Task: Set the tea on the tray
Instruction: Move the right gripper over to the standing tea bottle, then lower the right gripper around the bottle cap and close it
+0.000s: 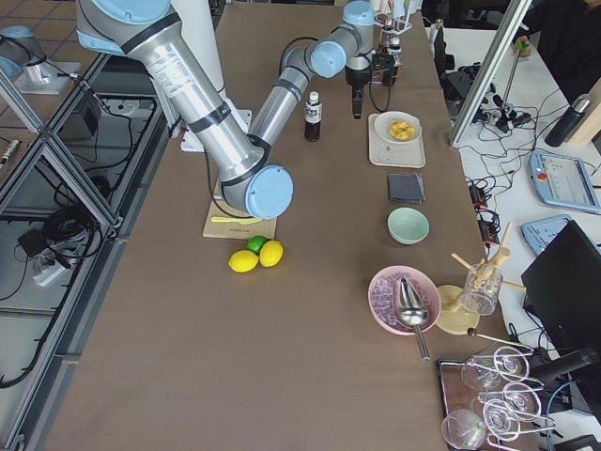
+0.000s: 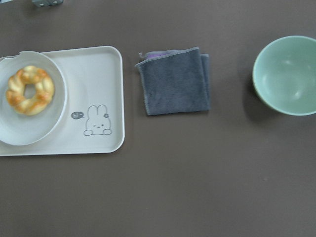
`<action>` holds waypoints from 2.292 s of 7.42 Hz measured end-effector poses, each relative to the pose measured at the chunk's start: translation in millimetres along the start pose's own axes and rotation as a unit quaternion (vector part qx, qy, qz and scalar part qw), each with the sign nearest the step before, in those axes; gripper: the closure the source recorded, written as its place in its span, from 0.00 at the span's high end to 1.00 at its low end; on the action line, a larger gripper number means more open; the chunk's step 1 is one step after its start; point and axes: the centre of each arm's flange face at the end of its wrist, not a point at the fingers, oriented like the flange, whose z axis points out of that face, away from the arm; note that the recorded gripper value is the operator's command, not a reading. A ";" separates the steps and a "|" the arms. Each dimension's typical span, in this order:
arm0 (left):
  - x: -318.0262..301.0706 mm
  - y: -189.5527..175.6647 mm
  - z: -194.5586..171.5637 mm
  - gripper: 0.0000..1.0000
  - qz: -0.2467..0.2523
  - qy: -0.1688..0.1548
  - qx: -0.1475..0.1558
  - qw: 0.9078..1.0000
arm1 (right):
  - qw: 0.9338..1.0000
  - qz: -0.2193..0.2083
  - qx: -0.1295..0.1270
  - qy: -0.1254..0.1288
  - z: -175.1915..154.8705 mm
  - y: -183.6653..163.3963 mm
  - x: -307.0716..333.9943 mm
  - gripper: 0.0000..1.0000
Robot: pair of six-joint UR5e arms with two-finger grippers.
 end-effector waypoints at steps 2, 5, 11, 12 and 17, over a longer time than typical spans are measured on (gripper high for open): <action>-36.3 27.6 15.9 0.98 -0.024 0.002 -0.017 1.000 | 1.000 -0.012 -0.005 -0.002 9.2 37.6 -76.6 1.00; -57.7 36.0 24.2 0.98 -0.044 0.002 -0.024 0.999 | 0.999 -0.036 -0.011 0.018 53.1 91.5 -132.5 1.00; -62.6 17.2 25.7 0.98 -0.046 0.002 -0.025 0.999 | 0.998 -0.046 -0.023 0.038 85.6 114.4 -161.6 0.89; -63.2 15.3 26.2 0.98 -0.047 0.002 -0.026 0.999 | 0.998 -0.047 -0.023 0.042 89.8 117.2 -160.4 0.89; -72.5 -1.3 35.9 0.98 -0.045 0.002 -0.024 0.999 | 0.998 -0.041 -0.019 0.044 96.3 134.1 -164.8 0.78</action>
